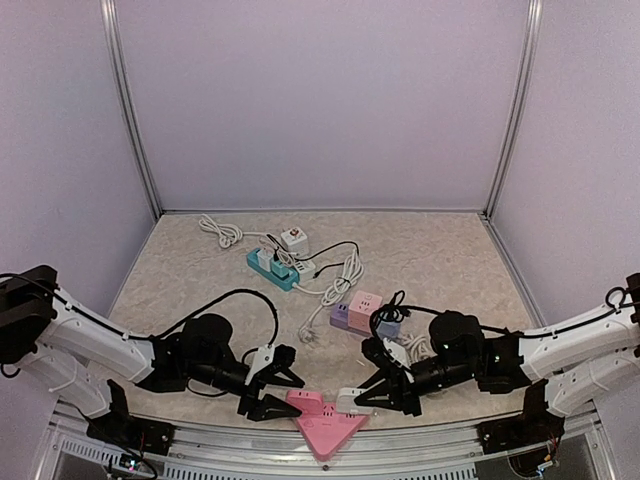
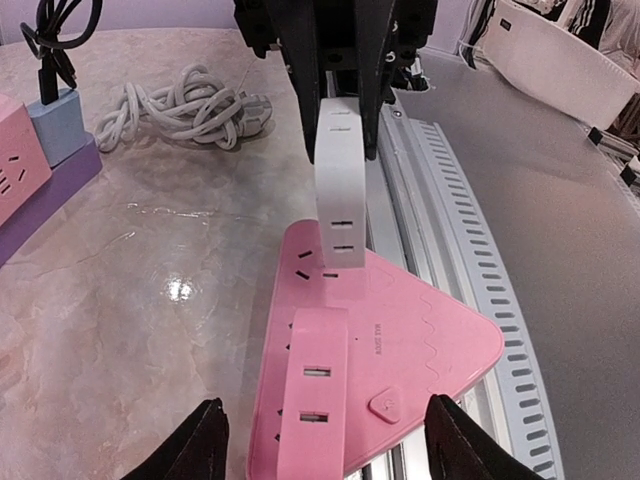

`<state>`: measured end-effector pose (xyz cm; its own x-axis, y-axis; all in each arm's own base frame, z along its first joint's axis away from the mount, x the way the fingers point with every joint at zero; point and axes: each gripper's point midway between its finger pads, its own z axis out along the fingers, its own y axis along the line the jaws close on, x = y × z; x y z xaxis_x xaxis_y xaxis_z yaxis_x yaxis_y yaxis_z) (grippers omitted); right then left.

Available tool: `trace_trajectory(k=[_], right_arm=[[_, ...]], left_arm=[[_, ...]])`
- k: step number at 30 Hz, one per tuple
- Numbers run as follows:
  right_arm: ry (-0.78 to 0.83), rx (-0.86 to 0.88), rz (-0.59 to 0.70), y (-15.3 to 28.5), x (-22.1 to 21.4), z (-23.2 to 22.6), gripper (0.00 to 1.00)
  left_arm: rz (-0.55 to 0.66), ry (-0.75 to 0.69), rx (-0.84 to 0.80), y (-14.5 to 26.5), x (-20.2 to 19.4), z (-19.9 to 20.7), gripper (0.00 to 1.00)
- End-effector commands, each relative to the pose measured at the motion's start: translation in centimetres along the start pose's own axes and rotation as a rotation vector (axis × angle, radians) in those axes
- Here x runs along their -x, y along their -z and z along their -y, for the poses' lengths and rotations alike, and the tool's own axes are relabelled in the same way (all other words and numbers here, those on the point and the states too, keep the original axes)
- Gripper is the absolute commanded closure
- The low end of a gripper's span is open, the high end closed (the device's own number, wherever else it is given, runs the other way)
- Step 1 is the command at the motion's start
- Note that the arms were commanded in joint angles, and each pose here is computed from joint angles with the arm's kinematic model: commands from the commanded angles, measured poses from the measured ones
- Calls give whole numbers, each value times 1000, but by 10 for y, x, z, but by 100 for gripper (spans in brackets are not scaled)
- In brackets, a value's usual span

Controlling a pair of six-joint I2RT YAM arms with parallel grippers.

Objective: Insert the plug
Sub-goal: Insert the plug into the socket.

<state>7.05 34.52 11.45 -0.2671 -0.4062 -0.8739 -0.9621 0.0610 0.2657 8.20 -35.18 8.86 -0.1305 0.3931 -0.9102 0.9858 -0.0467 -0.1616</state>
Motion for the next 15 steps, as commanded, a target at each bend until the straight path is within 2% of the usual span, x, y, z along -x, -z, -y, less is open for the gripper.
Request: trace_trajectory(k=[1,15], right_arm=[[4,4,20,1,1,6,100],[-29,53,-12,-9,-11,6,100]], left_arm=[[-18,-9,12,-2,-10,-1,35],[-42,-24,12,-5,-18,-2,51]])
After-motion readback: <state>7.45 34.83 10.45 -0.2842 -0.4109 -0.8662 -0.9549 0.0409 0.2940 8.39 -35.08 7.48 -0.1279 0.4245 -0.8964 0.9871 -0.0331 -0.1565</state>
